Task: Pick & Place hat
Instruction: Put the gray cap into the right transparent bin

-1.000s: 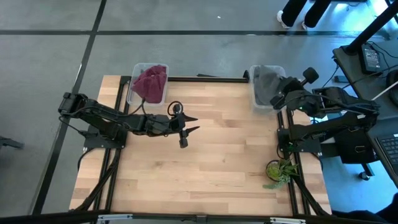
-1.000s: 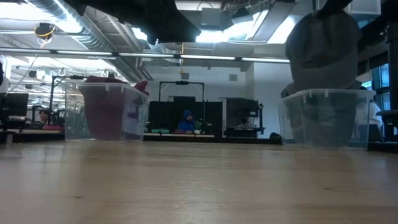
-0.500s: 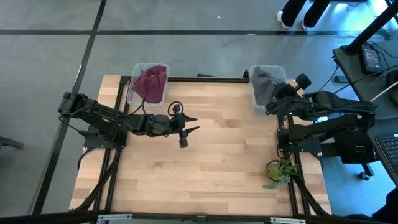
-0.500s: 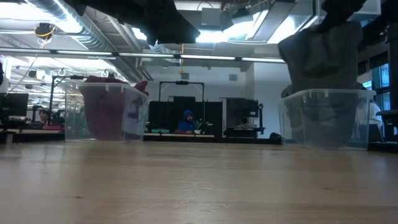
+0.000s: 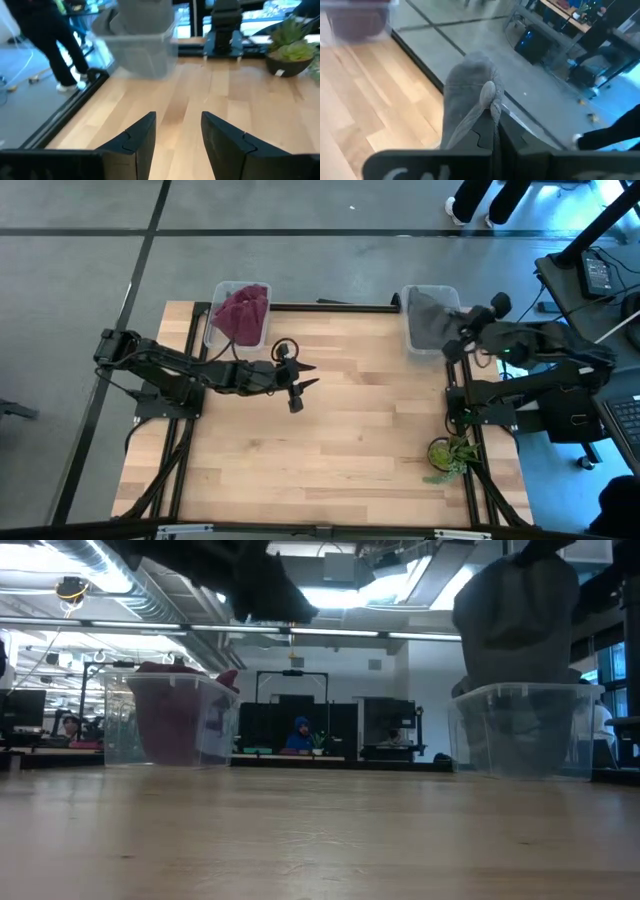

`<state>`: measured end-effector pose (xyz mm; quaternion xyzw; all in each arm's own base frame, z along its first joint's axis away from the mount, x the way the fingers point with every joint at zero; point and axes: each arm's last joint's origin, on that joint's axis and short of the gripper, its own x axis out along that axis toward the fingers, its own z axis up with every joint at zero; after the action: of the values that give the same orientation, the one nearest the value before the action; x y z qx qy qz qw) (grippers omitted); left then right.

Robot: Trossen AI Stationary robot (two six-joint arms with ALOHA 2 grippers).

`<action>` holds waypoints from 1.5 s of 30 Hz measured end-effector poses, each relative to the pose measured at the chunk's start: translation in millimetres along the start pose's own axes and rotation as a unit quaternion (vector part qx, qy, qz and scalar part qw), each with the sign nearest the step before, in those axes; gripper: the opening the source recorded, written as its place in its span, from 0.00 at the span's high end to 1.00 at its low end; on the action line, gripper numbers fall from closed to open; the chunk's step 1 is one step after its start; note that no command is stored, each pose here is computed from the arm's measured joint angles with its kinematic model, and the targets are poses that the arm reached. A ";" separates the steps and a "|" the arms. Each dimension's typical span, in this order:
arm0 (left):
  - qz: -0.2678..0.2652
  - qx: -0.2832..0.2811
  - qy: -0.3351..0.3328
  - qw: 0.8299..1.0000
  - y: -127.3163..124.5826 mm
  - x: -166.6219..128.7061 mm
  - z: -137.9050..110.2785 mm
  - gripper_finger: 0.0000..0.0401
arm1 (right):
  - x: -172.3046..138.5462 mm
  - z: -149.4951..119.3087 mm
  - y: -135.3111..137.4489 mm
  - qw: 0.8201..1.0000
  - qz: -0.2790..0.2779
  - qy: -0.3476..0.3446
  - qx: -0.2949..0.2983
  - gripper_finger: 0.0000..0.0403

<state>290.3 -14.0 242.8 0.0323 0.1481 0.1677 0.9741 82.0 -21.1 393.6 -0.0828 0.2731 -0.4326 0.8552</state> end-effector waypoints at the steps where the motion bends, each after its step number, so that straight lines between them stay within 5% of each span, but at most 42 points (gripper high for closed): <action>1: 0.004 -0.004 0.007 1.000 1.9 0.8 -1.4 0.62 | -2.1 -3.1 -3.2 1.000 0.003 -0.002 0.013 0.99; 7: 0.022 -0.032 0.020 0.999 12.2 4.6 -3.7 0.63 | 0.9 -34.3 -2.7 0.997 0.035 0.015 0.062 0.99; 18: 0.030 -0.002 0.017 0.999 16.6 6.1 -3.0 0.63 | 30.9 -98.5 24.0 0.998 -0.006 0.041 0.052 0.99; 29: 0.097 -0.013 -0.009 0.995 20.3 5.7 2.3 0.62 | 25.9 -83.7 12.8 0.991 -0.132 -0.011 -0.028 0.97; 39: 0.051 -0.039 -0.010 0.998 17.6 6.0 2.4 0.62 | 28.4 -86.1 17.7 0.996 -0.080 0.008 0.028 0.94; 42: 0.049 -0.040 -0.010 0.998 17.5 6.0 2.3 0.62 | 31.2 -89.2 21.2 0.997 -0.075 0.025 0.010 0.95; 45: 0.049 -0.040 -0.010 0.998 17.5 6.0 2.2 0.62 | 38.8 -100.2 29.9 0.994 -0.066 0.049 -0.072 0.96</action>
<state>290.9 4.4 245.2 0.0022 0.1303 0.2204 0.9667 67.2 -23.8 283.1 -0.1410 0.3387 -0.4712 0.8021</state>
